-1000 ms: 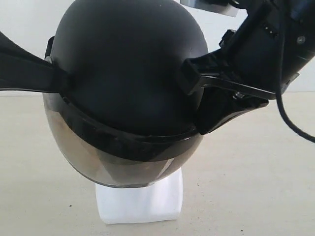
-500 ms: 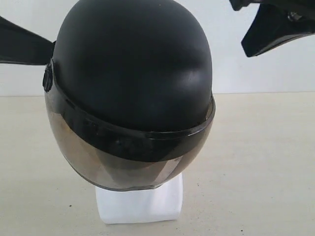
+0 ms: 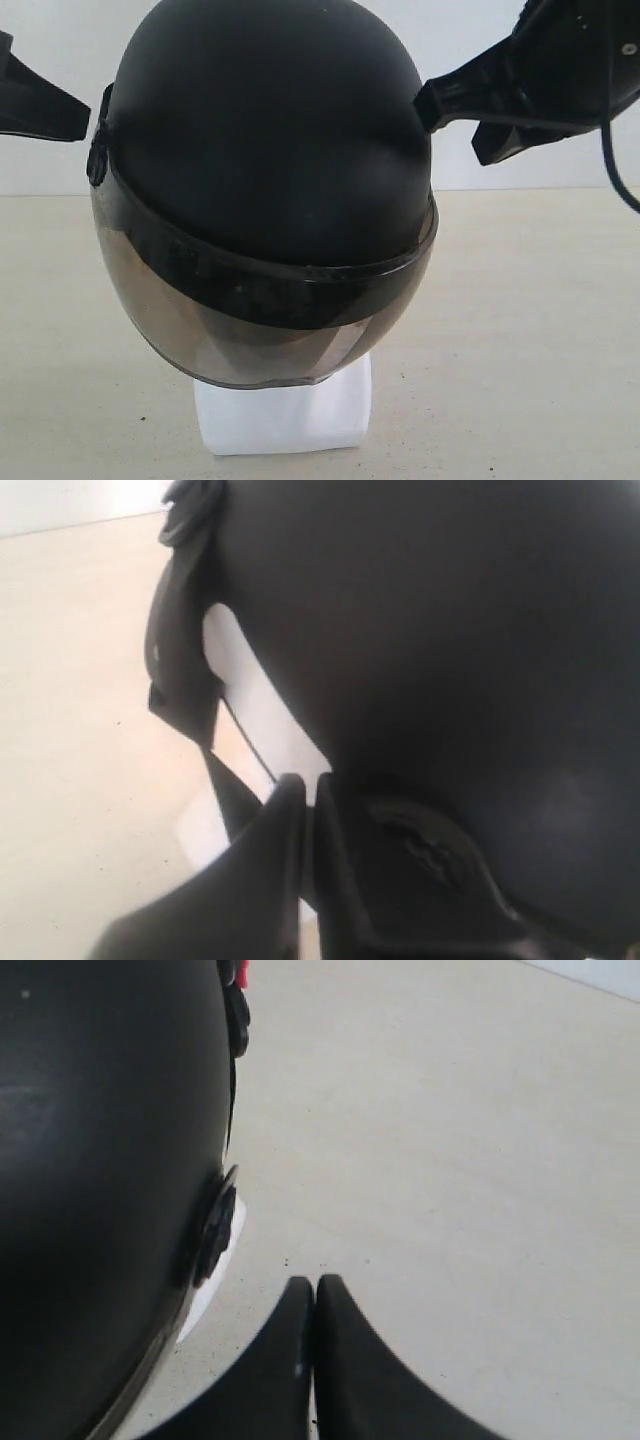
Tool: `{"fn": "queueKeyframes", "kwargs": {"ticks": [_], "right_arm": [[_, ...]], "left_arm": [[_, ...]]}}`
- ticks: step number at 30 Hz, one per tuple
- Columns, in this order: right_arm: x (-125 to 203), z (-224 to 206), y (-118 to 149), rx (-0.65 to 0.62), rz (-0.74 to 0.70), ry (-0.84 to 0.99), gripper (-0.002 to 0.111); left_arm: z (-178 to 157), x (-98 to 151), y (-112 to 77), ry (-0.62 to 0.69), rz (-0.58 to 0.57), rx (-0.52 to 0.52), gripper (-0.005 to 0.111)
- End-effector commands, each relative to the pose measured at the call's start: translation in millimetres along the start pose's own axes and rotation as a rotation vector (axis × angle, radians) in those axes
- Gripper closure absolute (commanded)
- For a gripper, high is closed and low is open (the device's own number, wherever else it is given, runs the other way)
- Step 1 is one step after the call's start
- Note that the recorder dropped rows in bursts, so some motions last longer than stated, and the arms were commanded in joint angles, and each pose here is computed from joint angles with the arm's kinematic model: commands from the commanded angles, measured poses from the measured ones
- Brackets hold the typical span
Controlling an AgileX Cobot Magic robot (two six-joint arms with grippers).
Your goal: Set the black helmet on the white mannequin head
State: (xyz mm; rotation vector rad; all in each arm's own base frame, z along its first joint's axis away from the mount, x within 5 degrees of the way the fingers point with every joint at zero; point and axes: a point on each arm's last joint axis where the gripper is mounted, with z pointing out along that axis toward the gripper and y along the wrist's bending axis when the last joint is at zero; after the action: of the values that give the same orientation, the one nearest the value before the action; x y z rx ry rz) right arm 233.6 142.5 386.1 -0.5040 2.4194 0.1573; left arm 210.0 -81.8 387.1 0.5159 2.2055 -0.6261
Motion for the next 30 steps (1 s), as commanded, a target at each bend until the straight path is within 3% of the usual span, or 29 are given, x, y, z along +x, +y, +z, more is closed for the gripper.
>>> {"fn": "queueKeyframes", "kwargs": {"ticks": [1, 7, 18, 30], "right_arm": [[-3, 10, 3, -0.021, 0.018, 0.000, 0.108], [-5, 8, 10, -0.097, 0.042, -0.010, 0.108], [-4, 5, 24, -0.247, 0.061, 0.002, 0.108], [-23, -24, 25, -0.289, 0.060, -0.099, 0.108]], "left_arm": [[11, -4, 6.4, 0.002, -0.012, -0.012, 0.102], [29, -3, 16.3, 0.044, -0.018, -0.014, 0.102], [41, -8, 26.4, 0.003, -0.016, -0.054, 0.102], [57, -6, 35.7, 0.044, -0.028, -0.062, 0.102]]}}
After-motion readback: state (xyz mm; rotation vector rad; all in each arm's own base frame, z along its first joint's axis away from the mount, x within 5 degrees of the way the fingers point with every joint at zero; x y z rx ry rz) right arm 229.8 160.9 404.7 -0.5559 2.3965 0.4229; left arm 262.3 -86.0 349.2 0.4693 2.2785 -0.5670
